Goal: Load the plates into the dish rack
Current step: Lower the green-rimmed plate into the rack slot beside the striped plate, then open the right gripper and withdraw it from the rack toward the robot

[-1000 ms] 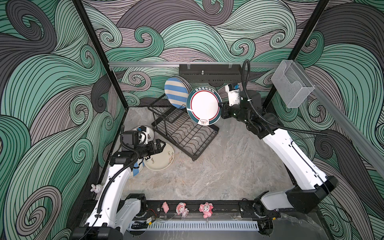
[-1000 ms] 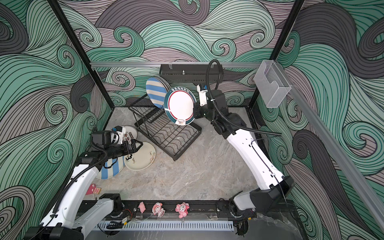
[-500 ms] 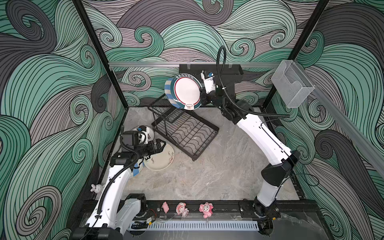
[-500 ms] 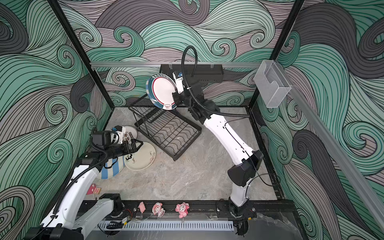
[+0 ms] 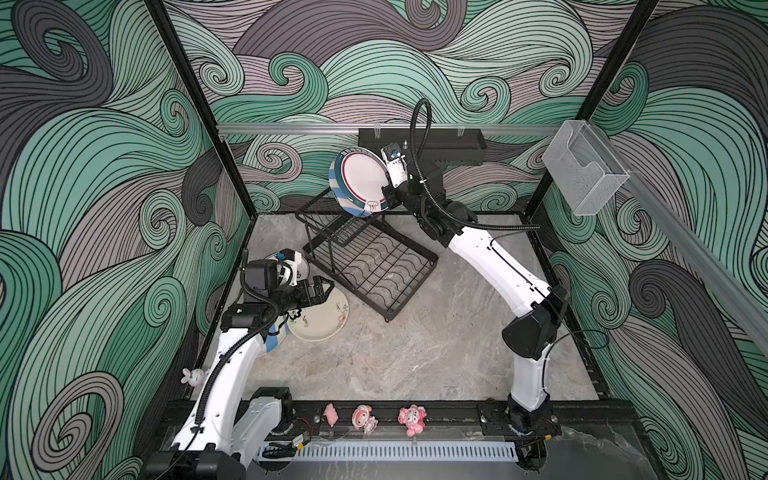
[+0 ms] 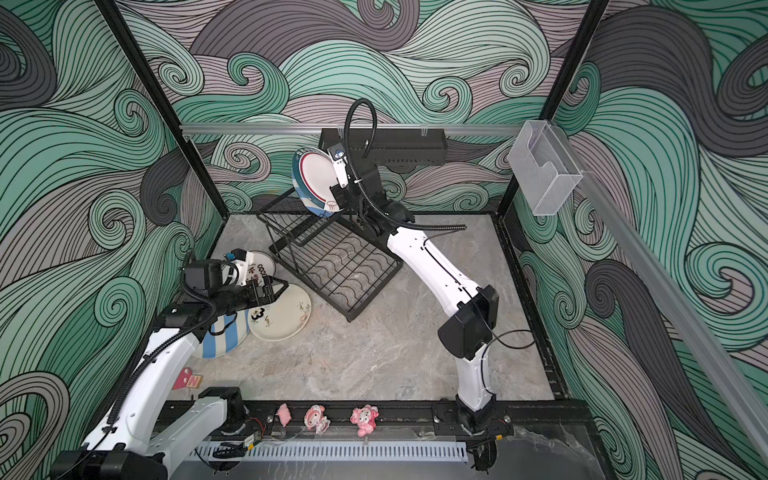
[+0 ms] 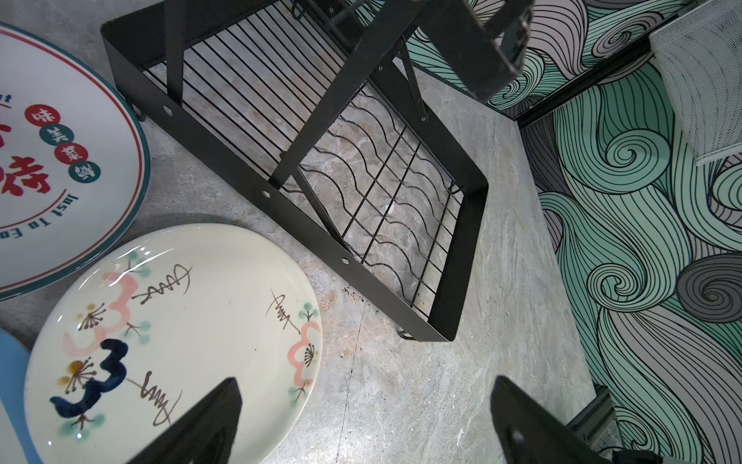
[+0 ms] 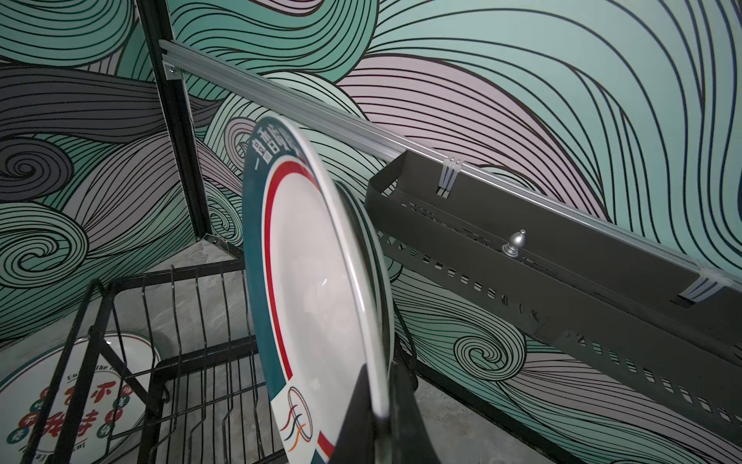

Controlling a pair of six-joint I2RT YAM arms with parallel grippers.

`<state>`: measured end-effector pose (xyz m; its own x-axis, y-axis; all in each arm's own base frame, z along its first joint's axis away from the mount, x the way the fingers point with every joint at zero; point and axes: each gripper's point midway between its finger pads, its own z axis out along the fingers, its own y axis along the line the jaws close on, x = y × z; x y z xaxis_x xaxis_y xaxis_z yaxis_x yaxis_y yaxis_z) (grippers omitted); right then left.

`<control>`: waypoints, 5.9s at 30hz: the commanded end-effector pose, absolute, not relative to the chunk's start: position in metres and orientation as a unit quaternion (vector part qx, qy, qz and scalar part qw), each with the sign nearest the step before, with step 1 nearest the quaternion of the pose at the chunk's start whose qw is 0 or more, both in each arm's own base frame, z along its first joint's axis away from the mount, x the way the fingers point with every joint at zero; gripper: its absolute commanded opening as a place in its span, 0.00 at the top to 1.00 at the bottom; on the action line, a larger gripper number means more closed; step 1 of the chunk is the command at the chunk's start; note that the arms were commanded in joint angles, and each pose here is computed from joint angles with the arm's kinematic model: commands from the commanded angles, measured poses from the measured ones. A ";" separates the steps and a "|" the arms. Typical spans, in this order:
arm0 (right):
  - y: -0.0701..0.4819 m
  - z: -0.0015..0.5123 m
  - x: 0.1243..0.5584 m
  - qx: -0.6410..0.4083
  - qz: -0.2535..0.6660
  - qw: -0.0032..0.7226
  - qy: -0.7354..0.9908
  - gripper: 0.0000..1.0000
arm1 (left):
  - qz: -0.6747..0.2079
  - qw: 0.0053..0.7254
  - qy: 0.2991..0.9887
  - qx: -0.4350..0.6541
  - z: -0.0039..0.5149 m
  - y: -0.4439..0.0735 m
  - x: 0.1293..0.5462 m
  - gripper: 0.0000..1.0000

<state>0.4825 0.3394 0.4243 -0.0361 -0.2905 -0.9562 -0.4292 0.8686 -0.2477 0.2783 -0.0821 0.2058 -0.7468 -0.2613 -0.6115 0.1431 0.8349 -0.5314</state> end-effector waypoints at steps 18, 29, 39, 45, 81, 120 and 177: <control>0.348 0.436 0.504 -0.220 0.033 0.682 0.697 1.00 | -0.297 0.354 0.886 -0.036 0.206 -0.079 0.285 0.01; 0.352 0.455 0.497 -0.223 0.006 0.703 0.675 1.00 | -0.309 0.355 0.882 -0.034 0.207 -0.080 0.286 0.01; 0.361 0.424 0.499 -0.226 0.008 0.679 0.698 1.00 | -0.314 0.354 0.880 -0.033 0.208 -0.081 0.287 0.01; 0.367 0.412 0.497 -0.231 -0.001 0.670 0.706 1.00 | -0.316 0.354 0.880 -0.033 0.208 -0.081 0.286 0.01; 0.374 0.466 0.465 -0.222 -0.067 0.690 0.685 1.00 | -0.326 0.363 0.872 -0.027 0.215 -0.084 0.283 0.01; 0.390 0.395 0.502 -0.225 -0.047 0.643 0.730 1.00 | -0.323 0.355 0.877 -0.032 0.210 -0.083 0.284 0.01; 0.262 0.224 0.271 -0.236 0.240 0.440 0.833 0.31 | -0.254 0.254 0.928 -0.098 0.104 -0.117 0.264 0.01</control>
